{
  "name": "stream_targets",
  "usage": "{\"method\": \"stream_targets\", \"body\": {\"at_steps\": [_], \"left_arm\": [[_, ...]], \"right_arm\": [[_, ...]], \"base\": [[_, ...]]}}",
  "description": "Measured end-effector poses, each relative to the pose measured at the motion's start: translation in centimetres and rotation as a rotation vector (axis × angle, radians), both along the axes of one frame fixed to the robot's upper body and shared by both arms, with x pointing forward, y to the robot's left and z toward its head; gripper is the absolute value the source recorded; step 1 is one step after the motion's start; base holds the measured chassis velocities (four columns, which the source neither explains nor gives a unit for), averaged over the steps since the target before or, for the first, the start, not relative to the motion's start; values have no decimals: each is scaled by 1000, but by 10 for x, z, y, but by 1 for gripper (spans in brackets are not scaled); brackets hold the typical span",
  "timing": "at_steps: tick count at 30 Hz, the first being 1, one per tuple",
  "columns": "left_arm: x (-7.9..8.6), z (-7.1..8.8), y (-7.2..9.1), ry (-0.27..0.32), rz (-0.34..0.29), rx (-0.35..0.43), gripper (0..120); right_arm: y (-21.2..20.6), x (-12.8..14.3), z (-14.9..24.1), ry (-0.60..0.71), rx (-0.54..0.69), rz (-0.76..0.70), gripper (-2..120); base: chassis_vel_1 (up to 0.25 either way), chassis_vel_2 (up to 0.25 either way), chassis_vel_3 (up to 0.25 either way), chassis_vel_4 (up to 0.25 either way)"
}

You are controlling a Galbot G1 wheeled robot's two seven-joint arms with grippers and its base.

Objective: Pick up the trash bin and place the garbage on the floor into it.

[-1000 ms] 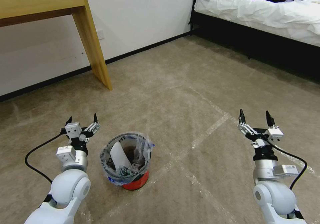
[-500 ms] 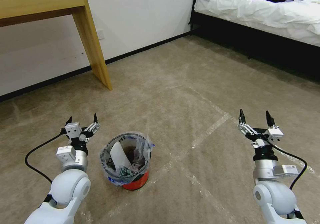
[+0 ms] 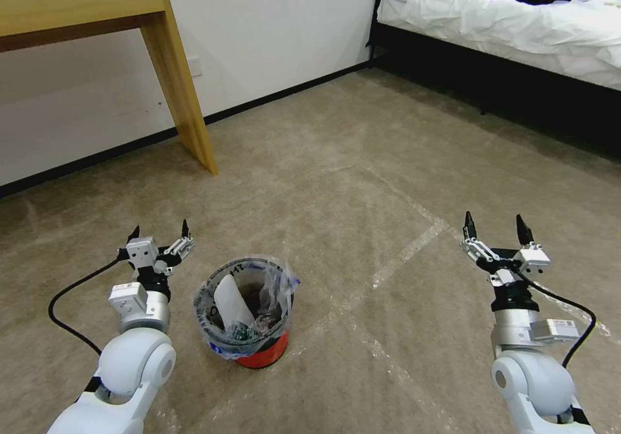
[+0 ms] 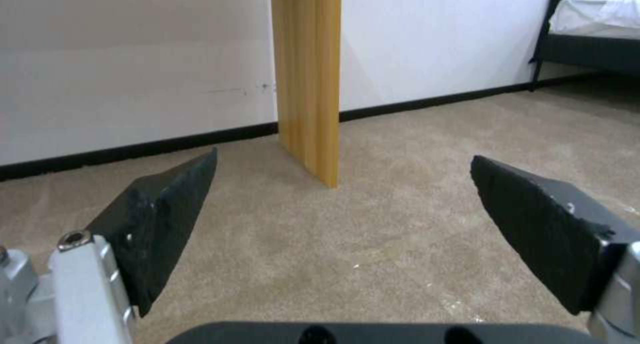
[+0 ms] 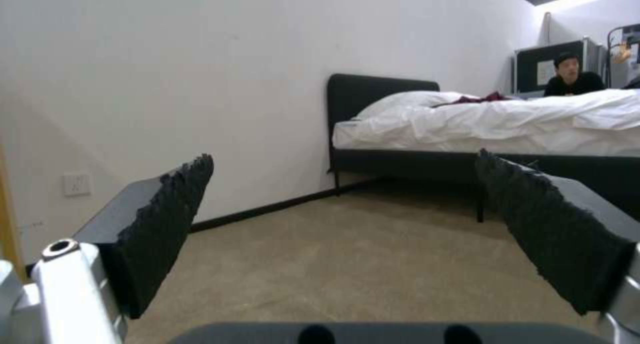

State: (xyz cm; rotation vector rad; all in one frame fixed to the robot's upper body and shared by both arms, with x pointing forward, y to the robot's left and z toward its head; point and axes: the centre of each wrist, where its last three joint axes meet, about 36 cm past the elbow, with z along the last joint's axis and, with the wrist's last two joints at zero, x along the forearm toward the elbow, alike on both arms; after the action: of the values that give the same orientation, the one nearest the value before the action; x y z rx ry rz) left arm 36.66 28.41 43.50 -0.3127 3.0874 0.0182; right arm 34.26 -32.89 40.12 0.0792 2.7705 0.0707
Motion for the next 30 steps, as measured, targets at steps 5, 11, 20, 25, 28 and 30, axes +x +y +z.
{"method": "stream_targets", "body": {"at_steps": [5, 11, 20, 25, 28, 30], "left_arm": [[0, 0, 0, 0, 0, 0, 100], [0, 0, 0, 0, 0, 0, 100], [0, 0, 0, 0, 0, 0, 100], [0, 0, 0, 0, 0, 0, 100], [0, 0, 0, 0, 0, 0, 100], [0, 0, 0, 0, 0, 0, 100]], "right_arm": [[0, 0, 0, 0, 0, 0, 100], [0, 0, 0, 0, 0, 0, 100], [0, 0, 0, 0, 0, 0, 100], [0, 0, 0, 0, 0, 0, 100], [0, 0, 0, 0, 0, 0, 100], [0, 0, 0, 0, 0, 0, 100]], "base": [[0, 0, 0, 0], [0, 0, 0, 0], [0, 0, 0, 0], [0, 0, 0, 0], [0, 0, 0, 0], [0, 0, 0, 0]]}}
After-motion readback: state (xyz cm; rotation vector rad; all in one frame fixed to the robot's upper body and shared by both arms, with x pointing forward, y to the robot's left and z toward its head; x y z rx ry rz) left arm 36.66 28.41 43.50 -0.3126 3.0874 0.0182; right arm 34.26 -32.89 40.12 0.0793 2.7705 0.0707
